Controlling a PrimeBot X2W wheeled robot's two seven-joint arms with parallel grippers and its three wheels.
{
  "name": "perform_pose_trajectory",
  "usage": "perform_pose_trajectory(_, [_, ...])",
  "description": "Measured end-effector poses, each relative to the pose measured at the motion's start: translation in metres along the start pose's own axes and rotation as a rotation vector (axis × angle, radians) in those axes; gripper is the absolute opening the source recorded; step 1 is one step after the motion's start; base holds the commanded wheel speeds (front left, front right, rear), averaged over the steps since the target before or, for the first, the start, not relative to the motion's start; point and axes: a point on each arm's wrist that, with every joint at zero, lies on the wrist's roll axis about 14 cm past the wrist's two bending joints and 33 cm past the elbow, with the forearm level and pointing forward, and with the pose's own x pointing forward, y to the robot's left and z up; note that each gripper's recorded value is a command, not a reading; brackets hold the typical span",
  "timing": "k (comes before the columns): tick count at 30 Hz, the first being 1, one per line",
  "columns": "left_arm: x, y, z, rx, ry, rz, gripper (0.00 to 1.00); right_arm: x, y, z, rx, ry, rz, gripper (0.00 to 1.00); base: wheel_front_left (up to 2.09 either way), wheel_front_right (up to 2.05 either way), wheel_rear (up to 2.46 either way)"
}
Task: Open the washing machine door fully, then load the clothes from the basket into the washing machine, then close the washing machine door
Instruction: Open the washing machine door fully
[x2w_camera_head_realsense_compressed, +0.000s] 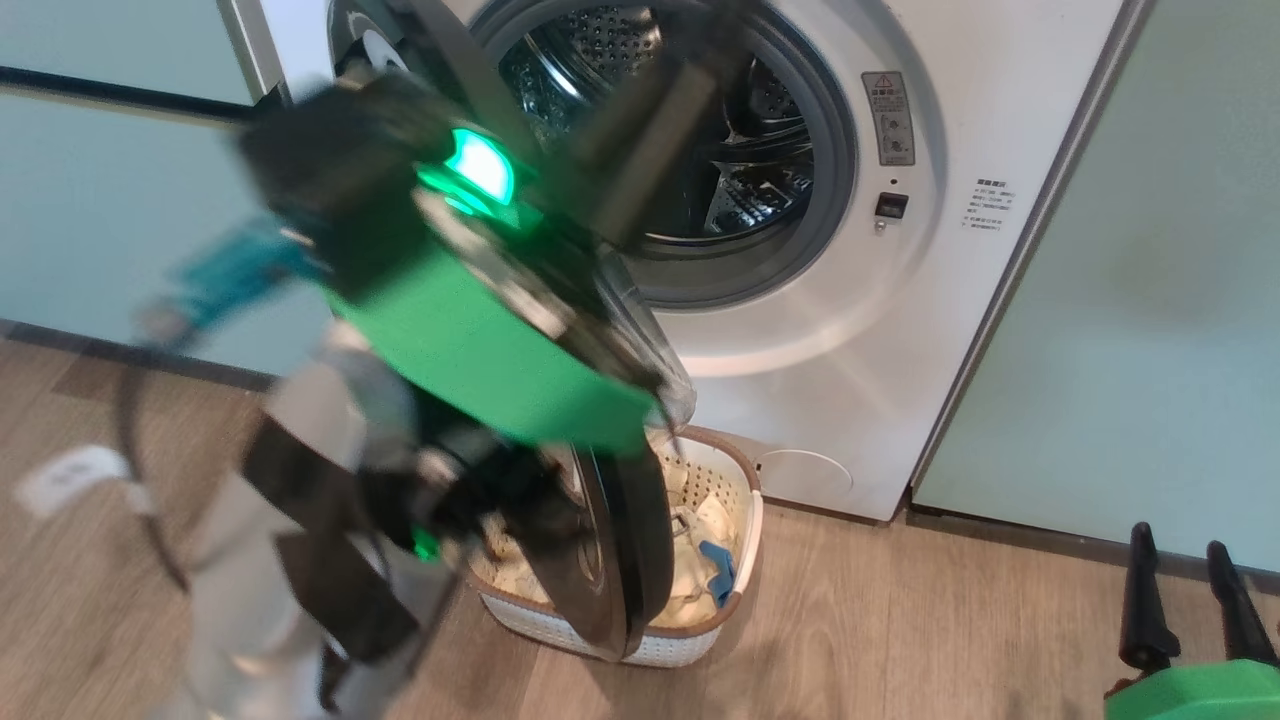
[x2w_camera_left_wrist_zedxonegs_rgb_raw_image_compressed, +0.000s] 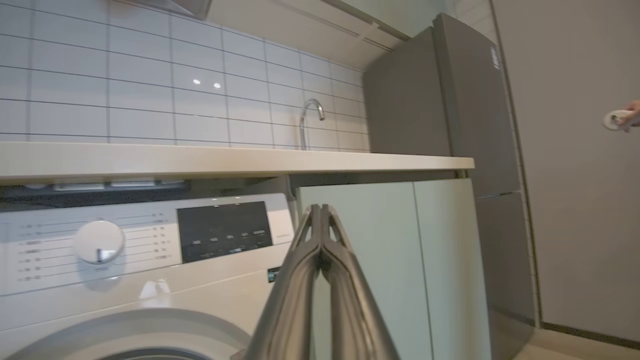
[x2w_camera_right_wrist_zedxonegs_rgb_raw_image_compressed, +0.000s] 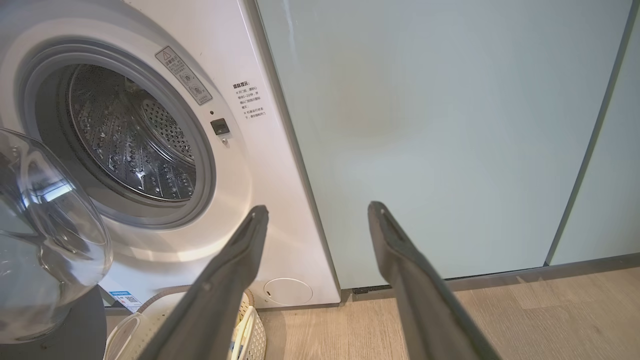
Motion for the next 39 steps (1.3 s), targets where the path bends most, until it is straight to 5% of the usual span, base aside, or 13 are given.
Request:
perform_pose_trajectory(10, [-0.029,-0.063,-0.069,-0.138,0.253,-0.132,0.00,-0.001,0.000,-0.001,0.000,0.004,-0.001,1.00,0.00,0.00,0.00])
perform_pose_trajectory(39, [-0.136,-0.079,-0.183,-0.200,0.700,-0.103,0.00,0.004,0.007,-0.012,0.002,0.036,0.022,1.00,0.00,0.00,0.00])
